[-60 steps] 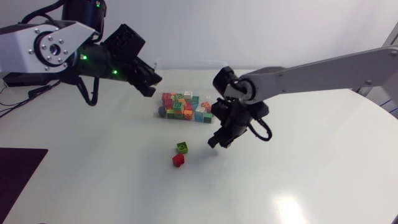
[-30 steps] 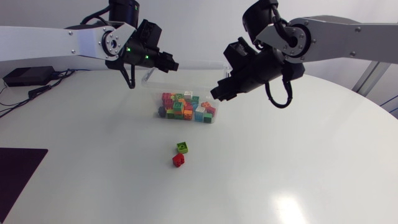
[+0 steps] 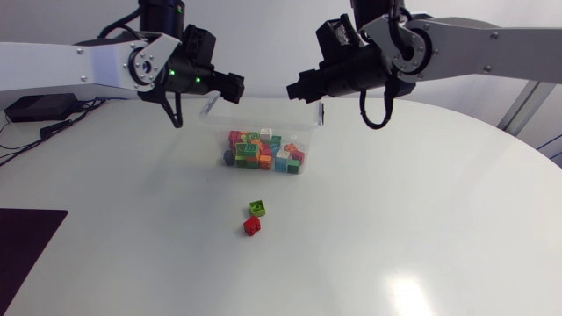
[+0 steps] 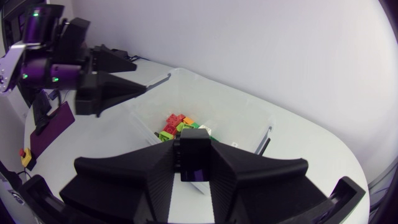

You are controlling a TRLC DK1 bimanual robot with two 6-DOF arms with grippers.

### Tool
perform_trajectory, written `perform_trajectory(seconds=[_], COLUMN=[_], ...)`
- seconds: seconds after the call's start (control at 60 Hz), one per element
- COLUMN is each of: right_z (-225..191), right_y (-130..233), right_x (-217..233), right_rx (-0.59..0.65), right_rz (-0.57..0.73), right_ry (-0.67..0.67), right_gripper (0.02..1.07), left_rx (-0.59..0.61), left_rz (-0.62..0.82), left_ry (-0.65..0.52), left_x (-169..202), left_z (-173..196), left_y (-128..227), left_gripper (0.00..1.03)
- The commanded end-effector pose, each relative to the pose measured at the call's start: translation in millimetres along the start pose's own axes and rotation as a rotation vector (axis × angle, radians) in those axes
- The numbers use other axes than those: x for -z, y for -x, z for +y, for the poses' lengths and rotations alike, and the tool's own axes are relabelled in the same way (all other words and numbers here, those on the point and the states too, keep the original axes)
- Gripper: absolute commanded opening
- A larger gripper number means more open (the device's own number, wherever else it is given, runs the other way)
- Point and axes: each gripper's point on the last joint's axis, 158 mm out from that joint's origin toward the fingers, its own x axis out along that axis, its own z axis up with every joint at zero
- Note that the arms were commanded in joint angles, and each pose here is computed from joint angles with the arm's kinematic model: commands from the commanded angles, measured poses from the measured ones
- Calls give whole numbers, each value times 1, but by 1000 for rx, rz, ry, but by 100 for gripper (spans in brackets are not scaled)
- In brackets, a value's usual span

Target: Place the duplo bricks in the container

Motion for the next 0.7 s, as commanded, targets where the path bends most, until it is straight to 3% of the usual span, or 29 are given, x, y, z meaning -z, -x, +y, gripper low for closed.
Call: perform_trajectory(seconds=[0.0,0.233,0.4,0.5,0.6,0.683], right_z=[-8,-17,-26,-32,-42,-42], right_y=[-19,-49,-70,-78,-85,-81], right_x=[3,1,5,3,-1,-3], right_rx=[11,30,61,86,112,116], right_rz=[-1,-29,-31,-35,-29,-30], right_ry=[-32,-28,-27,-23,-21,-19], right_gripper=[24,24,27,55,90,101], left_rx=[-7,149,243,292,319,322], left_rz=[8,152,272,348,440,500], left_ry=[-62,-229,-317,-341,-385,-411], left_x=[7,72,127,156,189,209], left_z=[-1,-56,-92,-110,-124,-131], left_y=[30,66,72,73,70,65], left_gripper=[99,99,99,99,98,98])
